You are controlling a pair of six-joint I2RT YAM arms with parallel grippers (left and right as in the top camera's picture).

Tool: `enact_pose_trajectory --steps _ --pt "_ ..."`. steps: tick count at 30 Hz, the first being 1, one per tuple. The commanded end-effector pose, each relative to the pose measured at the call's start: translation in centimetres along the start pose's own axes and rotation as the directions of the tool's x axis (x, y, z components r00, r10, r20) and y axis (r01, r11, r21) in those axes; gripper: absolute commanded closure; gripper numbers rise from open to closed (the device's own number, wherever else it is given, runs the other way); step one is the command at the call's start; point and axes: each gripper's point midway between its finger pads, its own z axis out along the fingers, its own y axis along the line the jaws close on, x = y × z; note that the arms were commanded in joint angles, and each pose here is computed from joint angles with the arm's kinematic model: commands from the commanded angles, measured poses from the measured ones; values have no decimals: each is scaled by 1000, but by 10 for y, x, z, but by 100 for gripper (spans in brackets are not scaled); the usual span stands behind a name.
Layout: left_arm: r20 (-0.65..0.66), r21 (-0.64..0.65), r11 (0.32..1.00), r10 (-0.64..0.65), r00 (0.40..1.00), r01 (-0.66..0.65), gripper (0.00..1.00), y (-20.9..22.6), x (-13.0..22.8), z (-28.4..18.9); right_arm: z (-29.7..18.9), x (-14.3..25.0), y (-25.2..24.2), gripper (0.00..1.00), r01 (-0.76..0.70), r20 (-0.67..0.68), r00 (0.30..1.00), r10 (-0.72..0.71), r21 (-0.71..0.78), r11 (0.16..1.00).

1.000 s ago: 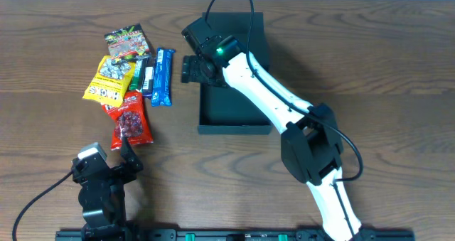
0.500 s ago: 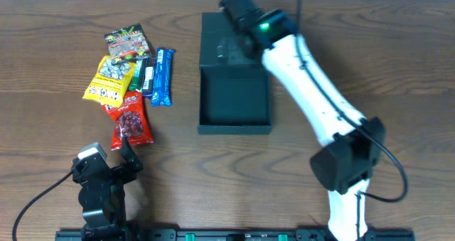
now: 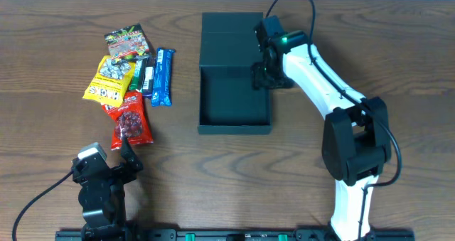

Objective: Pack container

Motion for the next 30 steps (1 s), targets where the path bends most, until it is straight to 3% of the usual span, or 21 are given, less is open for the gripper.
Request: enact_pose_trajectory --steps 1,2,3,7,20,21,22,24,27,29,30 --pt "-16 -11 1000 -6 1000 6 5 3 8 3 8 9 3 71 17 -27 999 -18 -38 999" --pt "-16 -11 1000 -6 1000 6 5 3 8 3 9 10 3 83 17 -29 999 -18 -36 999" --pt "-16 -11 1000 -6 1000 6 5 3 8 3 10 10 1 89 17 -32 999 -18 -33 999" --pt "-16 -11 1000 -6 1000 6 5 3 8 3 10 8 -8 99 -2 -30 1000 1 -22 1000" --pt "-16 -11 1000 -6 1000 6 5 3 8 3 10 2 -37 98 -56 -34 998 56 3 998" --pt "-16 -11 1000 -6 1000 6 5 3 8 3 10 2 -37 95 -56 -34 998 56 3 998" --pt "-16 -11 1000 -6 1000 6 5 3 8 3 10 2 -37 76 -50 -34 998 50 2 999" --pt "-16 -11 1000 -6 1000 6 5 3 8 3 10 3 -37 57 -27 -37 999 28 2 1000" --pt "-16 -11 1000 -6 1000 6 4 3 8 3 10 5 -38 16 -23 -47 999 23 5 1000" --pt "-16 -11 1000 -6 1000 6 5 3 8 3 7 4 -38 1 -24 -44 999 24 4 1000" --pt "-16 -11 1000 -6 1000 6 5 3 8 3 4 2 -38 1 -24 -34 999 24 1 1000"
